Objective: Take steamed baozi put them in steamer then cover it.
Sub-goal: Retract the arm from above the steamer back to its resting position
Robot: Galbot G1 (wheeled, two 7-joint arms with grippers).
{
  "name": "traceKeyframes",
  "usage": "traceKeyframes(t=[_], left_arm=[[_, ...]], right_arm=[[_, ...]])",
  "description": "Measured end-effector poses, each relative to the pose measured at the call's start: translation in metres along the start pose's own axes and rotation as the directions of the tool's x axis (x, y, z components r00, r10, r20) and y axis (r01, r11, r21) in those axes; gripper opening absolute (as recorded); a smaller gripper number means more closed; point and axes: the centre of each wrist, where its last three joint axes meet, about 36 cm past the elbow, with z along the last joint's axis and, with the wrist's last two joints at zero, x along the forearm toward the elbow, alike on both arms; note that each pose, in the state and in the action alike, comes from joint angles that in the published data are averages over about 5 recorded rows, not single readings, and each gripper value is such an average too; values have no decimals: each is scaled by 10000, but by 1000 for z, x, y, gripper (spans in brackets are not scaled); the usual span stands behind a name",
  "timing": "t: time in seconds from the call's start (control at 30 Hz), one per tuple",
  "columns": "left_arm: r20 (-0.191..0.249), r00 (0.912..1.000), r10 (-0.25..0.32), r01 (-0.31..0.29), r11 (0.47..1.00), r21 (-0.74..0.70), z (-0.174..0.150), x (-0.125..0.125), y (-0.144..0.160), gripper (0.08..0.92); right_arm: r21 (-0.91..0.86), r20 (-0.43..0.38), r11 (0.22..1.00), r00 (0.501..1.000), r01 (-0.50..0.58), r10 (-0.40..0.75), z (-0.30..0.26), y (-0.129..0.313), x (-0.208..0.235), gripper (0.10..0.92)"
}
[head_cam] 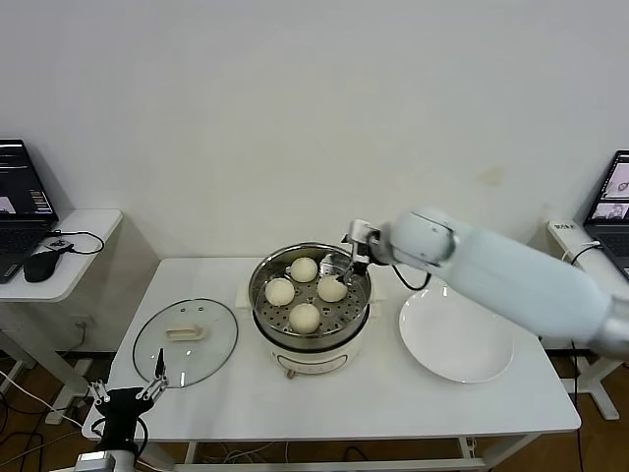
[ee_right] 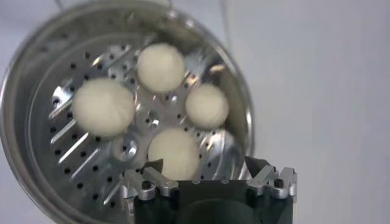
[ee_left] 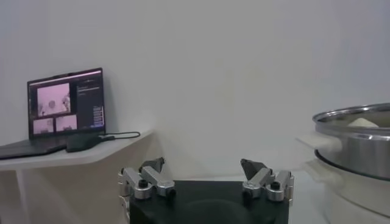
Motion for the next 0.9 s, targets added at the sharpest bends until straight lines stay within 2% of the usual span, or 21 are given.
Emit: traceKeyframes(t=[0.2,0.37,0.47,0.6,0.7,0.8,0.9], left_arm=[[-99,9999,-128,127,9998,-133,4,-1,-3,823],[-229,9995,-202,190,9985,-510,5,-4,-5,823],[-247,9994,-254,227,9944,-1028,7,-8,-5,823],[-16,9997,-260,249,9723,-2325,12,-16,1,823],[282,9994,-179,273,9246,-3798,17,-24,9,823],[592,9982,60,272,8390,-5434,23,-33,19,823],[655,9965,527,69,7252,-6886,32,-37,29,823]], right_arm=[[-1390,2017,9802,9650,-1411,1675,53,46,18,823],[-2609,3252,9315,8855,-2533,3319,96,83,28,823],[-3491,3645,8871,8283,-3021,4255,121,109,34,823],[-4779,3540,8011,7556,-3604,5511,157,145,44,823],[-5624,3050,7220,7105,-4030,6342,182,176,55,823],[-6268,2323,6371,6729,-4486,7023,203,207,69,823],[-6680,1524,5545,6381,-4962,7547,219,234,84,823]])
